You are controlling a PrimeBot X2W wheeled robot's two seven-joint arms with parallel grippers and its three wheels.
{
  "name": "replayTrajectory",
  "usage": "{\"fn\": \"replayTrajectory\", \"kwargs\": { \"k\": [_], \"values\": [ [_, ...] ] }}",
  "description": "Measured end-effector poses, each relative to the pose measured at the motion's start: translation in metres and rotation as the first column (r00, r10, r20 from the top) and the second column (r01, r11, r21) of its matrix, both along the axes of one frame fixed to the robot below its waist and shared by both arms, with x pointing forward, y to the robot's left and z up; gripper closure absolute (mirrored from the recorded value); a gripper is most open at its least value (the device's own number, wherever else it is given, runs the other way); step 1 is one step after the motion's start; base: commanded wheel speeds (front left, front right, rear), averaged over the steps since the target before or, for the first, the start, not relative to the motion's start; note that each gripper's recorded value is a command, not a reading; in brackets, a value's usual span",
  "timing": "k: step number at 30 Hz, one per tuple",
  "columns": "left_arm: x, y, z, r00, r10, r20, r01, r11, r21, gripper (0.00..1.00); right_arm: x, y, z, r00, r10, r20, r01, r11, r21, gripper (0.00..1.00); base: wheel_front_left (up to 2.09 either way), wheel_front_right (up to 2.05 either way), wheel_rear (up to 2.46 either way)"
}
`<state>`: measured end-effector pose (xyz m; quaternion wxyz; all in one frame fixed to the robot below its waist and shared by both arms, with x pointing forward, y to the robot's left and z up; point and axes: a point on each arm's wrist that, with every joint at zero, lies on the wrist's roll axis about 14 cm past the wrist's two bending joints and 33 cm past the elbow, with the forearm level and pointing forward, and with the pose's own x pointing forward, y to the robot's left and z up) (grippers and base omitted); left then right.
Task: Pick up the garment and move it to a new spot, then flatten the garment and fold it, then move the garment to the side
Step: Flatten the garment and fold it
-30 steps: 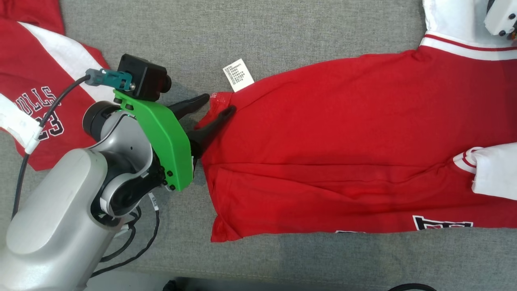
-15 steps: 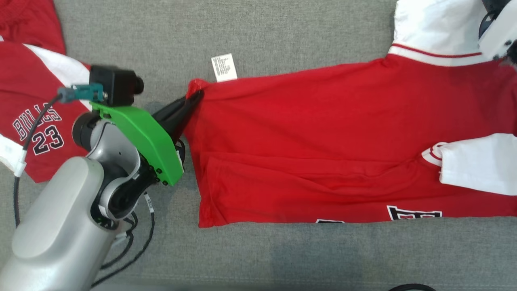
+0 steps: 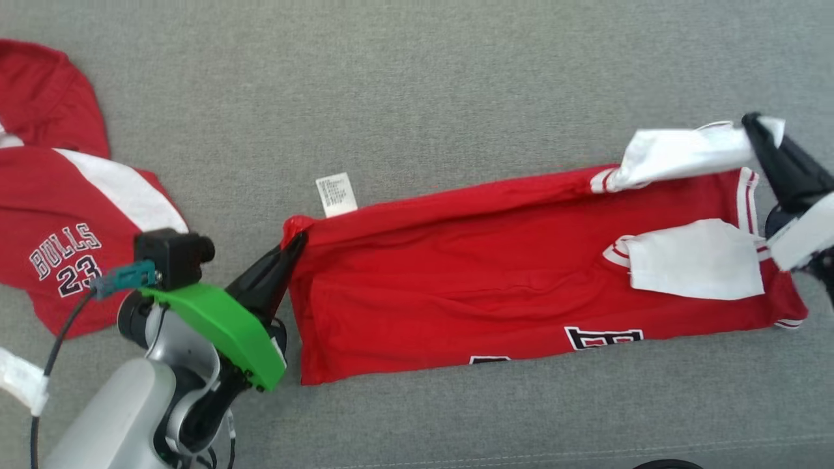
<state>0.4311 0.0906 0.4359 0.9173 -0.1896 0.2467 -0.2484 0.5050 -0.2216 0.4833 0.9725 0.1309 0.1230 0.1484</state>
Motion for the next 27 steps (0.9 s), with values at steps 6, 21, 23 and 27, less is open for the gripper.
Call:
{"fn": "replayTrajectory", "kwargs": {
  "k": [6, 21, 23, 27],
  "values": [
    [-0.030, -0.010, -0.026, 0.999, 0.013, -0.050, -0.013, 1.000, -0.009, 1.00, -0.056, -0.010, -0.024, 0.995, -0.082, -0.062, 0.087, 0.993, 0.084, 1.00, 0.00, 0.00, 0.00],
    [-0.058, -0.016, -0.040, 0.999, 0.034, -0.030, -0.033, 0.999, 0.007, 0.00, -0.098, -0.031, -0.036, 0.987, -0.121, -0.103, 0.115, 0.992, -0.060, 0.00, 0.00, 0.00, 0.00],
    [-0.063, -0.008, -0.045, 0.998, 0.062, -0.018, -0.061, 0.997, 0.044, 0.00, -0.099, -0.038, -0.030, 0.988, -0.128, -0.090, 0.121, 0.989, -0.081, 0.00, 0.00, 0.00, 0.00],
    [-0.050, 0.028, -0.034, 0.966, 0.221, 0.131, -0.236, 0.965, 0.110, 0.00, -0.099, -0.059, -0.013, 0.983, -0.181, -0.044, 0.176, 0.980, -0.088, 0.00, 0.00, 0.00, 0.00]
  ]
}}
